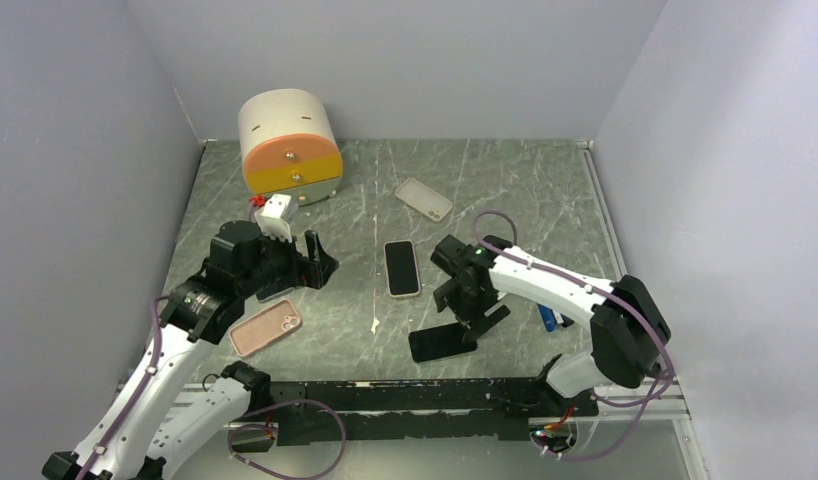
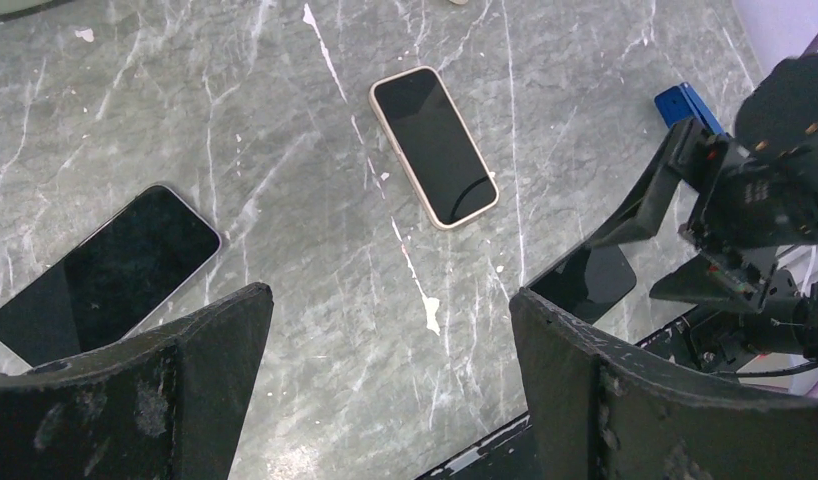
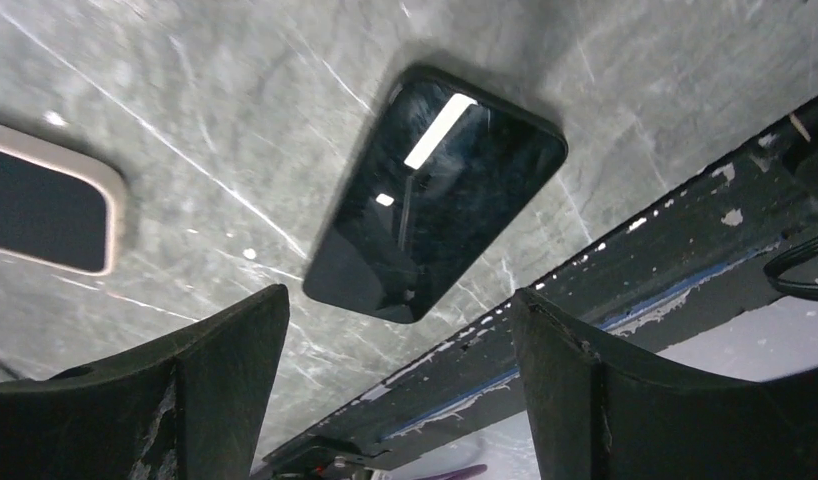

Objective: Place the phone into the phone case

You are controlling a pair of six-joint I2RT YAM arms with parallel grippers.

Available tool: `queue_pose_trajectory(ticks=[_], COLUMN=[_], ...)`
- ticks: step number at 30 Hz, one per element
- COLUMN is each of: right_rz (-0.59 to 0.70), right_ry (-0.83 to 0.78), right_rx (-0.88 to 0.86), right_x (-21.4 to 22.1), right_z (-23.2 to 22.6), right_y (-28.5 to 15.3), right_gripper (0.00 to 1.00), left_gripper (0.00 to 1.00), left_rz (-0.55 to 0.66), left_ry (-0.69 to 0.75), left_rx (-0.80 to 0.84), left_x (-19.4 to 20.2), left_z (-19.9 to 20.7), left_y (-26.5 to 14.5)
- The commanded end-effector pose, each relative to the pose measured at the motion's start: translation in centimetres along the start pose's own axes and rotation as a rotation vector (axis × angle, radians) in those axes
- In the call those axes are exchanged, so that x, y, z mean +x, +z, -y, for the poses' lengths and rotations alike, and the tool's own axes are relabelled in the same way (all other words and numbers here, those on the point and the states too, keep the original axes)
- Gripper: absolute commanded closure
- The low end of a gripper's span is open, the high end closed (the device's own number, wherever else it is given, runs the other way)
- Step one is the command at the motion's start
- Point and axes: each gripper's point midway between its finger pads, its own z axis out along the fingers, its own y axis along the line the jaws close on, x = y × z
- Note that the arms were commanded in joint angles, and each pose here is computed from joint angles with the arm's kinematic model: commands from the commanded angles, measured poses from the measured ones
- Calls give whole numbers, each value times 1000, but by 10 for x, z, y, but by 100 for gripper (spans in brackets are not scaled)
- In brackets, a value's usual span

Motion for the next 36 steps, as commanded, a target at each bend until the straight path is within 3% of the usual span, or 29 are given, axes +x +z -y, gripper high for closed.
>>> queue_pose_trajectory(ticks=[1, 19, 36], right_rz=[-55, -110, 29], right_ry=[60, 132, 253], right_rx=[36, -36, -67], right_x=[26, 57, 22], right_z=[5, 0, 16], right_y=[8, 50, 47], right_gripper=[16, 18, 17], left_gripper=[6, 6, 6], left_rz=[46, 60, 68], left_ry=[7, 16, 17], left_rx=[61, 96, 87], left_x=[-8, -10, -10], left_z=[12, 18, 16], left_y=[-5, -11, -12])
